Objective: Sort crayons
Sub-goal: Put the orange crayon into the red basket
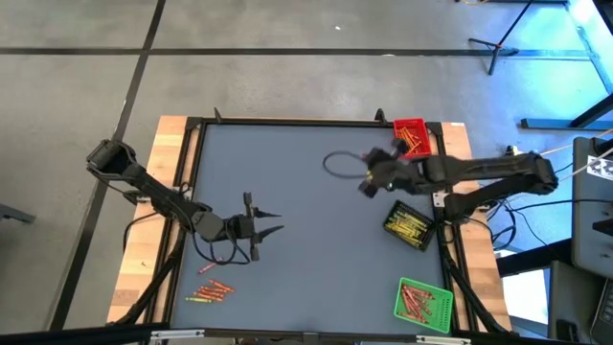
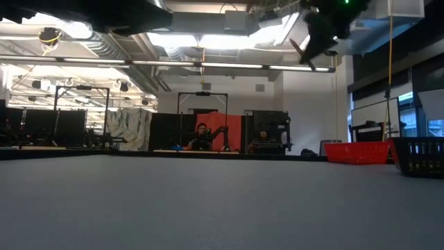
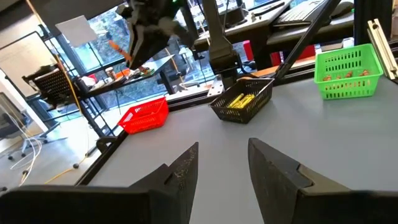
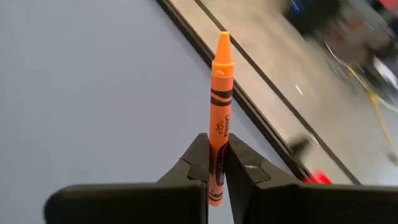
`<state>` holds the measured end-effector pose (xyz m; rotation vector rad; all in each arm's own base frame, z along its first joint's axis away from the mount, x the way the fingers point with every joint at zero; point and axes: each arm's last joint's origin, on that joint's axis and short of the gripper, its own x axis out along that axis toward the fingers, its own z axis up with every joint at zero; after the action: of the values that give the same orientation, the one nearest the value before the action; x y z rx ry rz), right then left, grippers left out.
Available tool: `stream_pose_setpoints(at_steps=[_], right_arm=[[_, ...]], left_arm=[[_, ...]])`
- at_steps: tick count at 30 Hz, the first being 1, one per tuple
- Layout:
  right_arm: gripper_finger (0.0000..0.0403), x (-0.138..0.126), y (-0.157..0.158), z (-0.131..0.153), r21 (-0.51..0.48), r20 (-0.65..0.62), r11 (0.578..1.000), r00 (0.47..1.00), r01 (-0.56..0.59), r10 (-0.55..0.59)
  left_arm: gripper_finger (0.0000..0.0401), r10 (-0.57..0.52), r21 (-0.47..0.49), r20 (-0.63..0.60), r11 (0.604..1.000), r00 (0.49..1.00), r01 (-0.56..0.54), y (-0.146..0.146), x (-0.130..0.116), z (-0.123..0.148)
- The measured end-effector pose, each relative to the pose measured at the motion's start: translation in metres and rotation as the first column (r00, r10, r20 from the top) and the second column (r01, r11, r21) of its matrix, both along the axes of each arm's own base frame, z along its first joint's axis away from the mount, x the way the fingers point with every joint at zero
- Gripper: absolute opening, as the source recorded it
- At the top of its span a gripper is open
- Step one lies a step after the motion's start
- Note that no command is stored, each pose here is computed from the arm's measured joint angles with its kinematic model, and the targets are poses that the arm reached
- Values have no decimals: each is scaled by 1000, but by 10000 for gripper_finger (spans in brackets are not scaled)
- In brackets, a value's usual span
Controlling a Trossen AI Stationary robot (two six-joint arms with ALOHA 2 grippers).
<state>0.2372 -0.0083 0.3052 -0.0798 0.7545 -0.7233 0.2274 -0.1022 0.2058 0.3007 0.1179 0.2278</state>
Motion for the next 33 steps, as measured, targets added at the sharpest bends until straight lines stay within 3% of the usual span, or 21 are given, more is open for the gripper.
stream_pose_setpoints(at_steps=[7, 17, 27, 33], right_arm=[[29, -19, -52, -9, 21, -99, 966, 962, 259, -256], [31, -53, -120, -42, 51, -136, 830, 827, 556, -546], [30, -71, -161, -86, 154, -208, 730, 744, 666, -635], [30, -78, -173, -110, 154, -282, 687, 698, 710, -658]], left_arm=[[124, -1, 0, 0, 1000, 1000, 1, 0, 0, 0], [124, -1, -1, 0, 1000, 1000, 1, 0, 0, 0], [124, -1, -1, 0, 1000, 1000, 1, 0, 0, 0], [124, -1, -2, 0, 1000, 1000, 1, 0, 0, 0]])
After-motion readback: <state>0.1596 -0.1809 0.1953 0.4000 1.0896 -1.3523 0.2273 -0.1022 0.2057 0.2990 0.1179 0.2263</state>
